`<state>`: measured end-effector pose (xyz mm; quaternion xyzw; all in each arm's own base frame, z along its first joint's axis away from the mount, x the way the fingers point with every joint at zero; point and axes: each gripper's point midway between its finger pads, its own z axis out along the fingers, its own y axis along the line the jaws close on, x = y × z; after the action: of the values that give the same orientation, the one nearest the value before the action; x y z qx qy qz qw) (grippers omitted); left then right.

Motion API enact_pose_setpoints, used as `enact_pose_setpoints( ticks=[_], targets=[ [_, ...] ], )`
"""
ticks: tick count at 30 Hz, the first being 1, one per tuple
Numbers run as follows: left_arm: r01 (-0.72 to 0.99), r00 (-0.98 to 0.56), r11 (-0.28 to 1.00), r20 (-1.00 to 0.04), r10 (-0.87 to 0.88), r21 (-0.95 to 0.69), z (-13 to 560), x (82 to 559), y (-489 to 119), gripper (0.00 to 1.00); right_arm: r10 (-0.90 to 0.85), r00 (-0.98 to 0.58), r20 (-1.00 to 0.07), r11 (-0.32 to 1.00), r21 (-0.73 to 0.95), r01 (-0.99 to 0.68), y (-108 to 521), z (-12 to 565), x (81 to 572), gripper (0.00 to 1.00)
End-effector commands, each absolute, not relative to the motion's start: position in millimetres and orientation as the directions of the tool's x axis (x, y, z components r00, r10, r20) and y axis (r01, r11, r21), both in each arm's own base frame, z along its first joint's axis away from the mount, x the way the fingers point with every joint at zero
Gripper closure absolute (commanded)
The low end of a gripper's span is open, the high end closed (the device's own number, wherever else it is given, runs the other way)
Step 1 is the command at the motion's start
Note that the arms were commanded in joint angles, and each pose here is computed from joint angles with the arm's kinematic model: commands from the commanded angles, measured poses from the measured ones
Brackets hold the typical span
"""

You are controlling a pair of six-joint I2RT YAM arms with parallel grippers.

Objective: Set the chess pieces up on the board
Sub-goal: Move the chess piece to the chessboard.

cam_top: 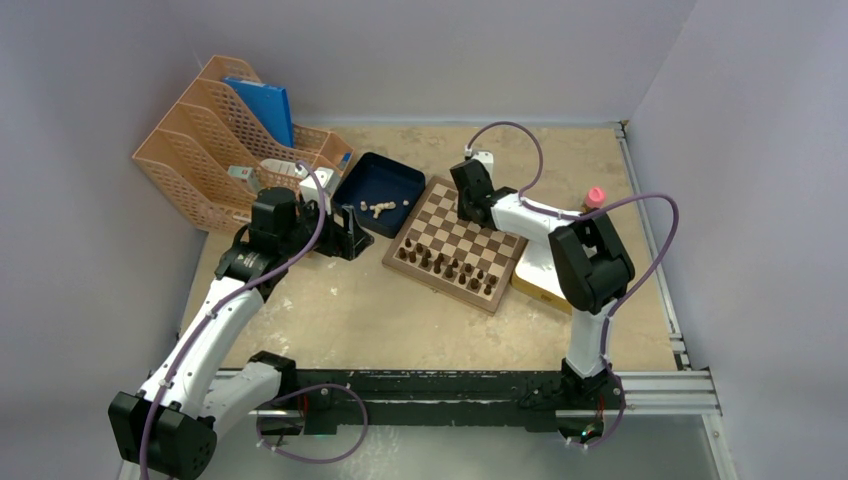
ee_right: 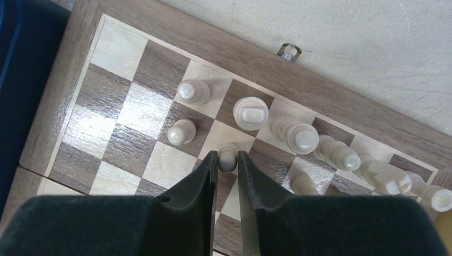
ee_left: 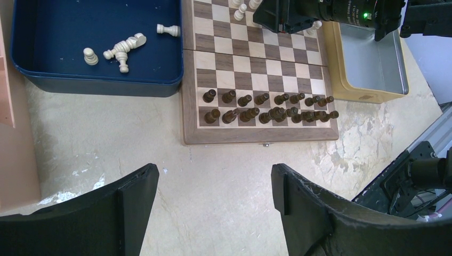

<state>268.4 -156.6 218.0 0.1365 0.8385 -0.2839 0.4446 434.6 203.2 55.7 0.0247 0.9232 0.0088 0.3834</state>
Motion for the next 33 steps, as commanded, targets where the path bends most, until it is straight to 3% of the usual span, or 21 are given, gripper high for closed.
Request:
enact_pose_setpoints(
  ticks=[1,10,33],
  targets=[
    [0.526,-0.505,0.783,-0.863,-0.029,-0.334,235.5,271.6,-160.4,0.22,0.072,-0.688,-0.722,0.997,0.038,0.065,199.0,68.1,439.3,0.77],
    [0.522,-0.504,0.785,-0.863,-0.031,-0.333,235.9,271.7,-159.5,0.22,0.084,-0.679,-0.73,0.996,0.07,0.048,204.3,79.8,440.0,0.72],
    [0.521,-0.504,0.785,-0.863,-0.034,-0.335,236.9,272.2,-160.0,0.22,0.085,-0.685,-0.724,0.996,0.084,0.035,209.1,75.4,441.2,0.74]
  ],
)
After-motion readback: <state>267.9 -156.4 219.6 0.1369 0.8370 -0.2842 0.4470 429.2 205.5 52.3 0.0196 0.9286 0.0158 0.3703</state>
